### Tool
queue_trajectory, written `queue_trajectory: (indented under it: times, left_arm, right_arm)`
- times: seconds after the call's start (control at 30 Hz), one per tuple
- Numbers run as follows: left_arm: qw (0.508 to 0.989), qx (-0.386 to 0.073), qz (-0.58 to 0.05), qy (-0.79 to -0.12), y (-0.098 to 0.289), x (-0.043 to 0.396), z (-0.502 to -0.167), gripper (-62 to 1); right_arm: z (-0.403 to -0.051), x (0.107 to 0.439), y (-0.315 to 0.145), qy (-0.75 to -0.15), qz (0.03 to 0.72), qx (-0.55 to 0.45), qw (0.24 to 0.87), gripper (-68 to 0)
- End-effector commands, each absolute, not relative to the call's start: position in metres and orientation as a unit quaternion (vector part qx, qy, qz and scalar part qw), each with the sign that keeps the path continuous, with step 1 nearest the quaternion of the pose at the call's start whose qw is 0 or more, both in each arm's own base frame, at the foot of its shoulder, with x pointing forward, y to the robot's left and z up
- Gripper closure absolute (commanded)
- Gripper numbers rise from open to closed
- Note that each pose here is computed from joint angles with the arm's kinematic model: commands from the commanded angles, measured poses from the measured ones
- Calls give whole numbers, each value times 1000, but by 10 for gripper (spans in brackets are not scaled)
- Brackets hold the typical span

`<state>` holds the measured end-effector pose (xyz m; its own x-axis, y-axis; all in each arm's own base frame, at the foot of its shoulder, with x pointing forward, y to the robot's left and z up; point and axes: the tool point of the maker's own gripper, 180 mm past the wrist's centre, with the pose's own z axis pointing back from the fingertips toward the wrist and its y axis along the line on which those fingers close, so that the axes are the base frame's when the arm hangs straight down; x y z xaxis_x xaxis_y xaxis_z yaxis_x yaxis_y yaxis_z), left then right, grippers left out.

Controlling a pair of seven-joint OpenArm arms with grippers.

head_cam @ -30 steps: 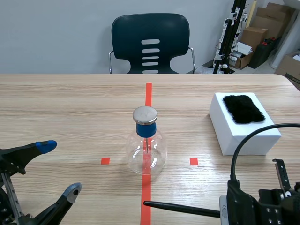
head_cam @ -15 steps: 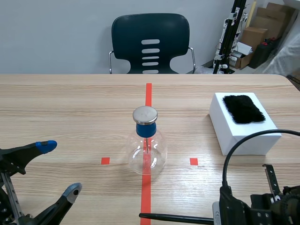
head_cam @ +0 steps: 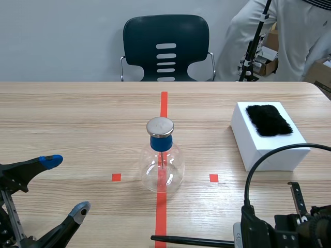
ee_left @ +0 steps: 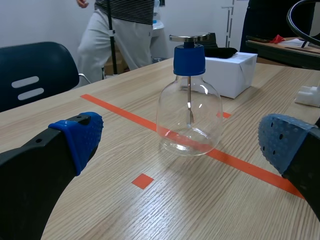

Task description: Do the electroscope experiment. put the rod down on the box

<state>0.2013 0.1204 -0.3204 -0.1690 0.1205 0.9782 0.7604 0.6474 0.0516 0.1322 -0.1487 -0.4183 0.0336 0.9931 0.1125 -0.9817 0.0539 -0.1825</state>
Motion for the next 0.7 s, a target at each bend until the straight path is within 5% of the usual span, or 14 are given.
queue_trajectory:
  times: [0.0, 0.67]
  left_arm:
    - [554, -314, -279, -719, 120, 204, -314, -623]
    - [554, -314, -279, -719, 120, 204, -314, -623]
  right_arm:
    - [-419, 134, -152, -100, 692, -30, 714, -6]
    - [-422, 132, -148, -101, 694, -24, 712, -7]
